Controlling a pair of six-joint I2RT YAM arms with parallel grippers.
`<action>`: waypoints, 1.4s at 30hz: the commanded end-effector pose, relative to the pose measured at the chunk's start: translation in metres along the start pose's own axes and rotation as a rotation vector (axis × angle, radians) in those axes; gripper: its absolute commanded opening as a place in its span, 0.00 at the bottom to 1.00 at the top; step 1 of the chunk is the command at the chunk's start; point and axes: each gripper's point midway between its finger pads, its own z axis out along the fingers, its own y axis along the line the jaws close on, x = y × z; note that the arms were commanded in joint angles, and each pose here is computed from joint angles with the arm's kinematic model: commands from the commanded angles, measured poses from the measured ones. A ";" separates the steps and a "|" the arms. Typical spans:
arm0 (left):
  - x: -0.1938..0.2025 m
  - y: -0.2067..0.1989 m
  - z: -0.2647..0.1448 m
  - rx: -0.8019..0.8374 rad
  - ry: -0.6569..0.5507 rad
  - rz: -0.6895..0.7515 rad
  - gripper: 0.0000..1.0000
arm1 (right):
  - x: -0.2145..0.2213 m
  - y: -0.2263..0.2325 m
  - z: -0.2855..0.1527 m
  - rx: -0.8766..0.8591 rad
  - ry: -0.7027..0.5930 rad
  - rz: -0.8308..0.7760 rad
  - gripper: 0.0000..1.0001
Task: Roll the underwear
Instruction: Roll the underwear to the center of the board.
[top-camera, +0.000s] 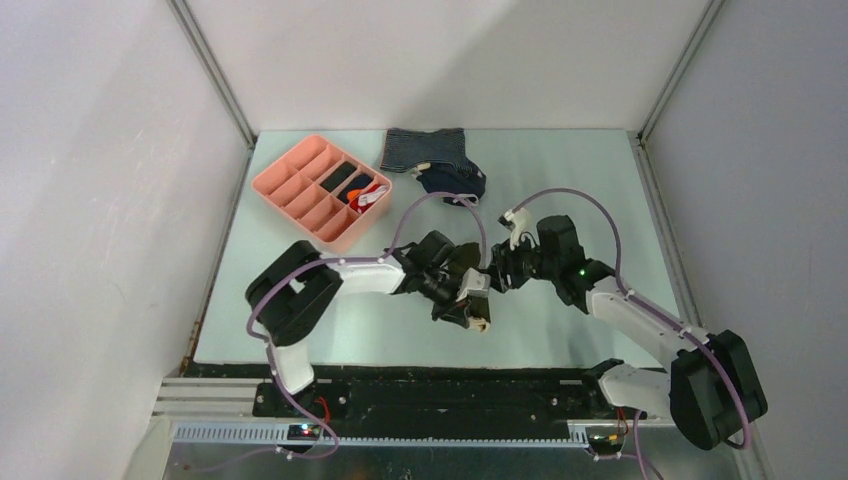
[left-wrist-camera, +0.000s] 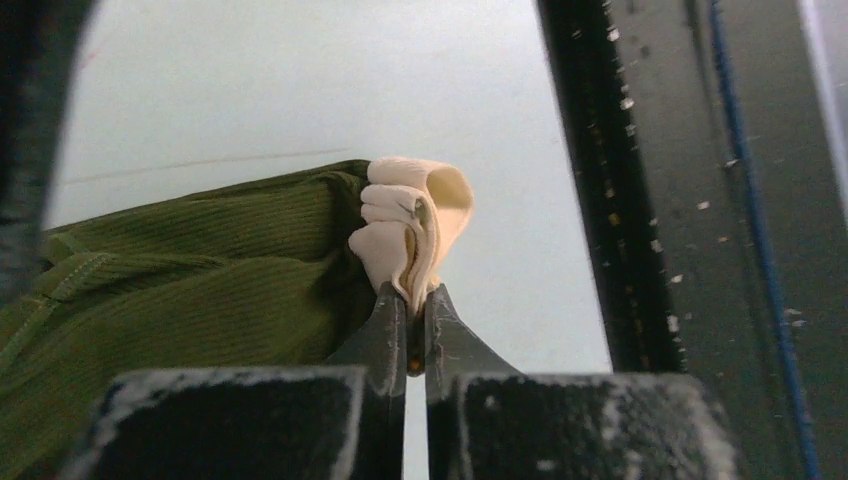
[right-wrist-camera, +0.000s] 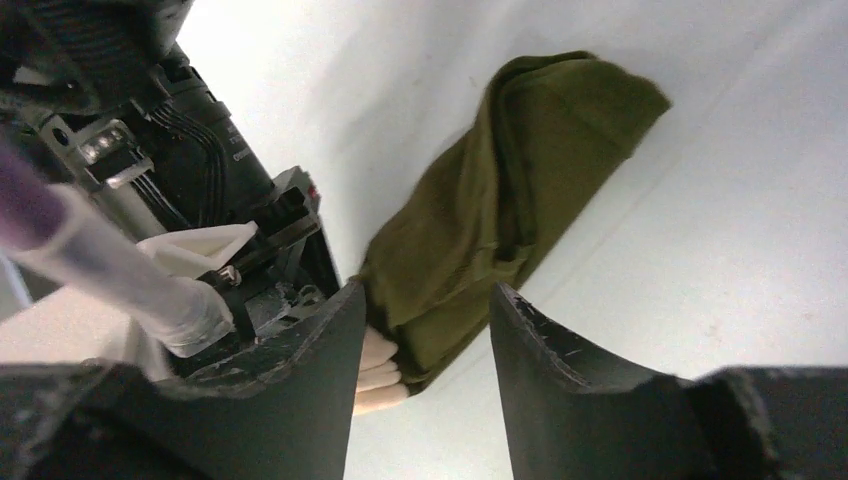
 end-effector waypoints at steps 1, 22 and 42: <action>0.002 -0.010 -0.006 0.145 0.008 -0.352 0.00 | 0.017 0.037 -0.014 -0.165 0.035 -0.219 0.53; -0.008 0.033 -0.004 0.167 -0.050 -0.666 0.00 | 0.065 0.051 -0.033 -0.294 -0.006 -0.805 0.54; -0.012 0.053 0.021 0.269 0.024 -1.098 0.00 | 0.085 0.023 0.006 -0.182 0.021 -1.186 0.50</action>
